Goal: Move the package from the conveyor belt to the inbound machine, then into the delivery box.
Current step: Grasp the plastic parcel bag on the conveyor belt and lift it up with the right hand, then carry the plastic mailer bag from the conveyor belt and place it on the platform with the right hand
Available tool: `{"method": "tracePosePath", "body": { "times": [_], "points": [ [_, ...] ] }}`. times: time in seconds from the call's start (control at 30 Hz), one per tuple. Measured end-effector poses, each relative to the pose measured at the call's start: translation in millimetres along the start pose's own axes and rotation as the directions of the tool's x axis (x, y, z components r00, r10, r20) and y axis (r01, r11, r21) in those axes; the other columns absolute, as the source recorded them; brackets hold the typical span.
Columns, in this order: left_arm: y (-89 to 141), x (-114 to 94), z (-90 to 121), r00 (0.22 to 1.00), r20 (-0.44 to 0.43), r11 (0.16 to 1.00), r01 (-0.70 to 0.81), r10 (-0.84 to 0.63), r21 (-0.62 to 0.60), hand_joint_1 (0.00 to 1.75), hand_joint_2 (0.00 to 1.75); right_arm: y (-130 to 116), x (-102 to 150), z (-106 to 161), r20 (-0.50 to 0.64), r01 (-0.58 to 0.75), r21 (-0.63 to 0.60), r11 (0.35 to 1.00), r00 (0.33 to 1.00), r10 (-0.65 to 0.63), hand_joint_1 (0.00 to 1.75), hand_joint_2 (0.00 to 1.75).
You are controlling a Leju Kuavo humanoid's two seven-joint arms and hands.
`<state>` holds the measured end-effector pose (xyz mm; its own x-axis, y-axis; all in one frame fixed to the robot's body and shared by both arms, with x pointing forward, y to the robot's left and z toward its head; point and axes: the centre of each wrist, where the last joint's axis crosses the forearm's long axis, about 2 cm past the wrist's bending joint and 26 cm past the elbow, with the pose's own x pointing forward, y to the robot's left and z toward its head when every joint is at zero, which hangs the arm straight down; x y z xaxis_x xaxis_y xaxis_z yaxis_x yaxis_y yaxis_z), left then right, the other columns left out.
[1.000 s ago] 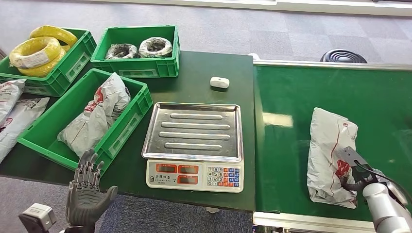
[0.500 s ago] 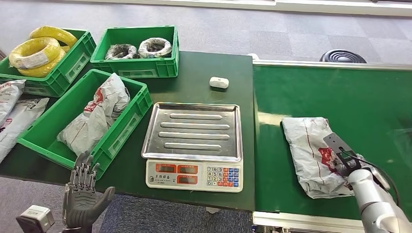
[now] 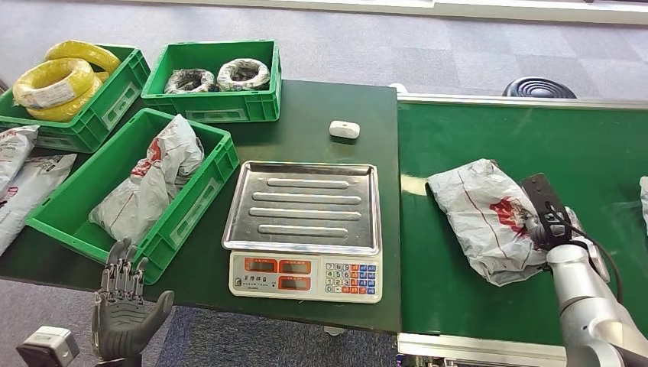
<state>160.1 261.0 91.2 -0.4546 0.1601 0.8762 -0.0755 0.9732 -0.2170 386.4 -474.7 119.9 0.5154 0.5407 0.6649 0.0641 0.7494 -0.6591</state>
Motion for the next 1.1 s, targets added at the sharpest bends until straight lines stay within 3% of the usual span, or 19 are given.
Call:
{"method": "tracePosePath", "body": {
  "times": [0.07, 0.23, 0.43, 0.53, 0.67, 0.73, 0.83, 0.97, 1.1],
  "points": [
    [-0.4, -0.1, 0.4, 1.000, -0.001, 1.000, 0.002, -0.002, 0.004, 0.00, 1.75, -2.2, 5.7, -1.2, 0.047, 0.046, -0.024, 0.999, 0.998, -0.045, 1.75, 1.75],
    [-2.5, 0.0, 1.2, 1.000, -0.002, 1.000, 0.007, -0.007, 0.020, 0.00, 1.75, -8.3, 35.1, -4.5, 0.287, 0.203, -0.123, 0.971, 0.944, -0.161, 1.75, 1.75],
    [-4.2, 0.2, 1.7, 1.000, -0.002, 1.000, 0.006, -0.006, 0.019, 0.00, 1.75, -13.8, 64.7, -5.6, 0.407, 0.290, -0.155, 0.944, 0.890, -0.206, 1.75, 1.75],
    [-4.6, 0.2, 1.0, 1.000, 0.001, 1.000, 0.005, -0.005, 0.013, 0.00, 1.75, -13.0, 79.8, -3.5, 0.526, 0.350, -0.180, 0.919, 0.824, -0.210, 1.75, 1.75],
    [-7.1, -0.3, -2.9, 1.000, 0.016, 1.000, -0.008, 0.008, -0.014, 0.00, 1.75, -8.7, 128.1, 9.2, 0.685, 0.411, -0.215, 0.886, 0.710, -0.163, 1.75, 1.75],
    [-9.7, -1.6, -6.5, 0.999, 0.024, 0.999, -0.021, 0.022, -0.039, 0.00, 1.75, 0.4, 157.4, 21.1, 0.750, 0.421, -0.173, 0.890, 0.642, -0.158, 1.75, 1.75],
    [-14.9, -6.6, -15.1, 0.998, 0.036, 0.995, -0.046, 0.050, -0.088, 0.00, 1.75, 28.5, 203.5, 45.2, 0.839, 0.371, 0.005, 0.929, 0.504, -0.206, 1.75, 1.75],
    [-22.9, -15.4, -30.4, 0.996, 0.046, 0.985, -0.073, 0.081, -0.158, 0.00, 1.75, 82.2, 247.8, 78.4, 0.889, 0.136, 0.274, 0.952, 0.341, -0.305, 1.75, 1.75],
    [-30.2, -20.4, -41.7, 0.995, 0.052, 0.980, -0.078, 0.089, -0.182, 0.00, 1.75, 133.7, 272.2, 108.9, 0.891, -0.053, 0.399, 0.915, 0.257, -0.374, 1.75, 1.75]
  ]
}}
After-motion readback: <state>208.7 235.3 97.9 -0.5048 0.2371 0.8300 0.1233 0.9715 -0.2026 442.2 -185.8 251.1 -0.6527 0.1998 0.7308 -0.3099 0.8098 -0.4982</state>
